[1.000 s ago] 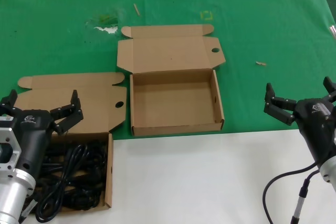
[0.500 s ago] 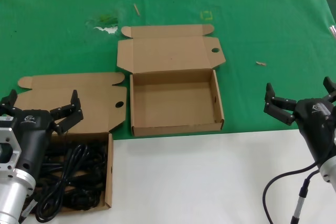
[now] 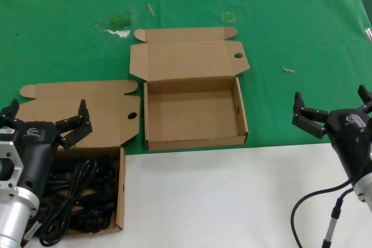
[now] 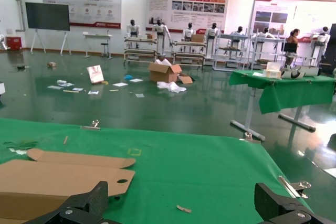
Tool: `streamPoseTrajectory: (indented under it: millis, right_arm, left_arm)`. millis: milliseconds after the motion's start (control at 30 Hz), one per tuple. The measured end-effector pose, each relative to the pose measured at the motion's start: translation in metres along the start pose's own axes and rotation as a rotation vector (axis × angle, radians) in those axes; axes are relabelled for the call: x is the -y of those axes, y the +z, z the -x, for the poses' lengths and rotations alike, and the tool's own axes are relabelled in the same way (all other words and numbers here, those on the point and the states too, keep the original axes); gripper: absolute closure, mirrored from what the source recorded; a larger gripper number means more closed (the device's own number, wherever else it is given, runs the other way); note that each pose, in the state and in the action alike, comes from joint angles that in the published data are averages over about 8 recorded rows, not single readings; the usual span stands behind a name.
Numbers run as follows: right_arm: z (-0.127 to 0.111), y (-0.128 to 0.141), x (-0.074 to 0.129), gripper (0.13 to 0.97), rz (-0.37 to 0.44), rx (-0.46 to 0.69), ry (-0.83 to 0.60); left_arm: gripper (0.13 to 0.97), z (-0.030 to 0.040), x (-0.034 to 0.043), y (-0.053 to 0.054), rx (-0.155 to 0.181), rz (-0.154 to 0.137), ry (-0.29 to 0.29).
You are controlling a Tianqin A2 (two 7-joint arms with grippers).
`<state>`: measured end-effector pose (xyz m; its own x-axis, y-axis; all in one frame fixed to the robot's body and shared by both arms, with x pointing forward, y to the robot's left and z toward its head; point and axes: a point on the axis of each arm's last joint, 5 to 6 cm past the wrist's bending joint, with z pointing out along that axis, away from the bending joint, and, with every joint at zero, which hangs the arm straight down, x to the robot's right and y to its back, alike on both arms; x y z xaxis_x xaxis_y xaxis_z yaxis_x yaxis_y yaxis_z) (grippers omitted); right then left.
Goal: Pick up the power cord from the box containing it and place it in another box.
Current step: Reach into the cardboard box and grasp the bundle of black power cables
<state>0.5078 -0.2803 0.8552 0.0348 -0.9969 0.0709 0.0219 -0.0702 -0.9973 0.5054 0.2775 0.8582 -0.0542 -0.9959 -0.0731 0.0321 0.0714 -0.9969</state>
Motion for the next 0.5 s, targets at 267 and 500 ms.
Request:
streamPoseTrajectory:
  millis: [267, 500]
  right_arm:
    - [0.000, 0.000, 0.000, 0.130, 0.000, 0.000, 0.000]
    - [0.000, 0.000, 0.000, 0.130, 0.000, 0.000, 0.000]
  left_arm:
    - [0.132, -0.0080, 0.0302, -0.002, -0.040, -0.069, 0.029]
    - [0.132, -0.0134, 0.0500, -0.017, -0.135, -0.048, 0.046]
